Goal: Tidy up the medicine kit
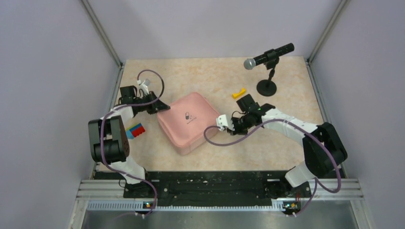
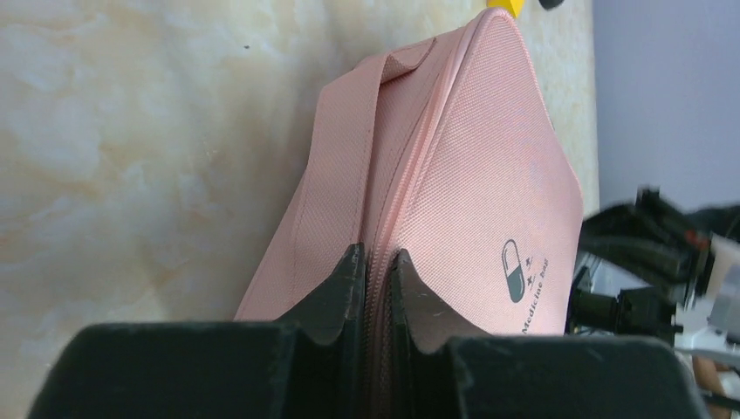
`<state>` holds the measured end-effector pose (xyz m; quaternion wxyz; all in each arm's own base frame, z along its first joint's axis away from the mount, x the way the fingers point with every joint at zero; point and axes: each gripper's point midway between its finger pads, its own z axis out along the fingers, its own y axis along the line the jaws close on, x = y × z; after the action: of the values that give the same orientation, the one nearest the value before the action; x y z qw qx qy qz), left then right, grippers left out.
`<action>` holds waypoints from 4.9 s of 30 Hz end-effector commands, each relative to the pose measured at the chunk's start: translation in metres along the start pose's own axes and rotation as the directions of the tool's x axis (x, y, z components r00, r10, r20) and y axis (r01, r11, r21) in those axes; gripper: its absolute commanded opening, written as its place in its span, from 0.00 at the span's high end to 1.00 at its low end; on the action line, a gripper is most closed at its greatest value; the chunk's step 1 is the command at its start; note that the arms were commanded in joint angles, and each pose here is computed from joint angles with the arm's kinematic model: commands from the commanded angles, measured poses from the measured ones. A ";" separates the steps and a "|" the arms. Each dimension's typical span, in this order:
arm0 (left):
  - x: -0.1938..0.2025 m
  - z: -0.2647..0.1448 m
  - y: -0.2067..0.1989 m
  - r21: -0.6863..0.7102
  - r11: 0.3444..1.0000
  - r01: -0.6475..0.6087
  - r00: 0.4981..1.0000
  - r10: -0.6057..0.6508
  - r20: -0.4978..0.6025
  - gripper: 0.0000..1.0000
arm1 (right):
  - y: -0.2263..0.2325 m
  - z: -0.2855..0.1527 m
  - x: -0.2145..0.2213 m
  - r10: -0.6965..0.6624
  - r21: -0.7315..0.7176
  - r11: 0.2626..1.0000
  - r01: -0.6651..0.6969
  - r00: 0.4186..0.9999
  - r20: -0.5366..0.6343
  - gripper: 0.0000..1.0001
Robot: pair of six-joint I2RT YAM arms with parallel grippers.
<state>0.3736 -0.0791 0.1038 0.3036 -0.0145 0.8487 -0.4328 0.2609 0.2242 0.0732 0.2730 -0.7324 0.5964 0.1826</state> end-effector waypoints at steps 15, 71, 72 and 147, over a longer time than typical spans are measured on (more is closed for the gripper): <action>-0.088 0.049 -0.039 -0.033 0.949 -0.312 0.950 0.312 -0.010 0.24 | -0.101 -0.025 -0.061 0.067 0.211 0.969 -0.131 0.956 0.286 0.39; 0.056 0.099 -0.132 0.455 0.858 -0.238 0.842 0.416 -0.343 0.62 | -0.047 0.048 -0.092 0.106 -0.135 0.990 -0.051 0.893 0.437 0.81; 0.056 0.099 -0.132 0.454 0.858 -0.239 0.842 0.415 -0.343 0.63 | -0.047 0.048 -0.092 0.118 -0.138 0.988 -0.064 0.892 0.437 0.89; 0.058 0.085 -0.058 0.295 0.884 -0.362 0.766 0.463 -0.447 1.00 | -0.129 0.022 -0.027 -0.085 0.132 0.988 0.085 0.996 -0.005 1.00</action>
<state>0.4021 -0.1914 0.0973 0.2436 0.3393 0.8136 -0.4045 0.3578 0.2805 0.0804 0.2905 -0.7112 0.6165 0.1727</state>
